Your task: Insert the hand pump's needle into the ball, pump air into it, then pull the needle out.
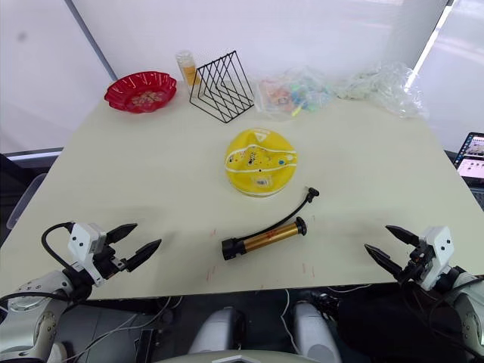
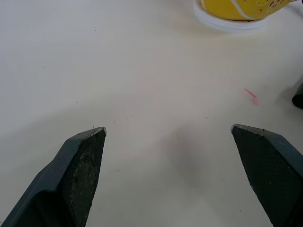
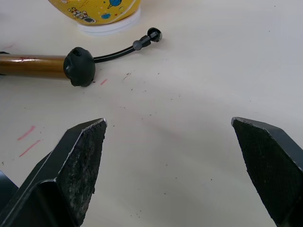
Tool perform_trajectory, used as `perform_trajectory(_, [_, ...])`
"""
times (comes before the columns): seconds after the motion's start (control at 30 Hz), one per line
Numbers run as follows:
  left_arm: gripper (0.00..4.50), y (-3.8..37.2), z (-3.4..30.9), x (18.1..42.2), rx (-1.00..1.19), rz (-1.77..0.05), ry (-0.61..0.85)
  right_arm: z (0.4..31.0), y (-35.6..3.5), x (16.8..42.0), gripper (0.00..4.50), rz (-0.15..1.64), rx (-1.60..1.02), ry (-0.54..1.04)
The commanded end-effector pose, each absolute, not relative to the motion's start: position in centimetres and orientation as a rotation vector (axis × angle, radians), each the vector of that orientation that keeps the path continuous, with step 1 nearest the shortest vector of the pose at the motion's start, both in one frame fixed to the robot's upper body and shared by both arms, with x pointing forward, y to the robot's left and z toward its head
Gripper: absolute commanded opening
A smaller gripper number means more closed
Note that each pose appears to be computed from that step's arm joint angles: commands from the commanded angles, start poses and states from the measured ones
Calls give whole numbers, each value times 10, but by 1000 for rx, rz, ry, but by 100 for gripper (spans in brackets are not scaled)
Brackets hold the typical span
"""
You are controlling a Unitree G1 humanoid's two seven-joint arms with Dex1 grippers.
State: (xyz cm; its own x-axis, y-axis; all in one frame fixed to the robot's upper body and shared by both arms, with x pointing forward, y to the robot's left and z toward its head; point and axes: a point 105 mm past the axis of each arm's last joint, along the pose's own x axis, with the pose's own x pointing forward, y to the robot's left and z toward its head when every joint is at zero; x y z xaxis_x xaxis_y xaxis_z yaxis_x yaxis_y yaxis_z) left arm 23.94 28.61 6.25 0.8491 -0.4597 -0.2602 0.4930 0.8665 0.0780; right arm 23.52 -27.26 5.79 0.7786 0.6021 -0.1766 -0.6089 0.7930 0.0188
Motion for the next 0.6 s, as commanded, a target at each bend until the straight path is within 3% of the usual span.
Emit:
perform_trajectory(0.03, [450, 287, 68, 242, 164, -514, 225, 66, -282, 232, 443, 635, -74, 143])
perform_trajectory(0.33, [450, 278, 71, 248, 204, -578, 225, 68, -279, 229, 443, 655, -87, 132])
perform_trajectory(0.6, [450, 247, 78, 248, 243, -790, 254, 81, -267, 221, 443, 742, -75, 93])
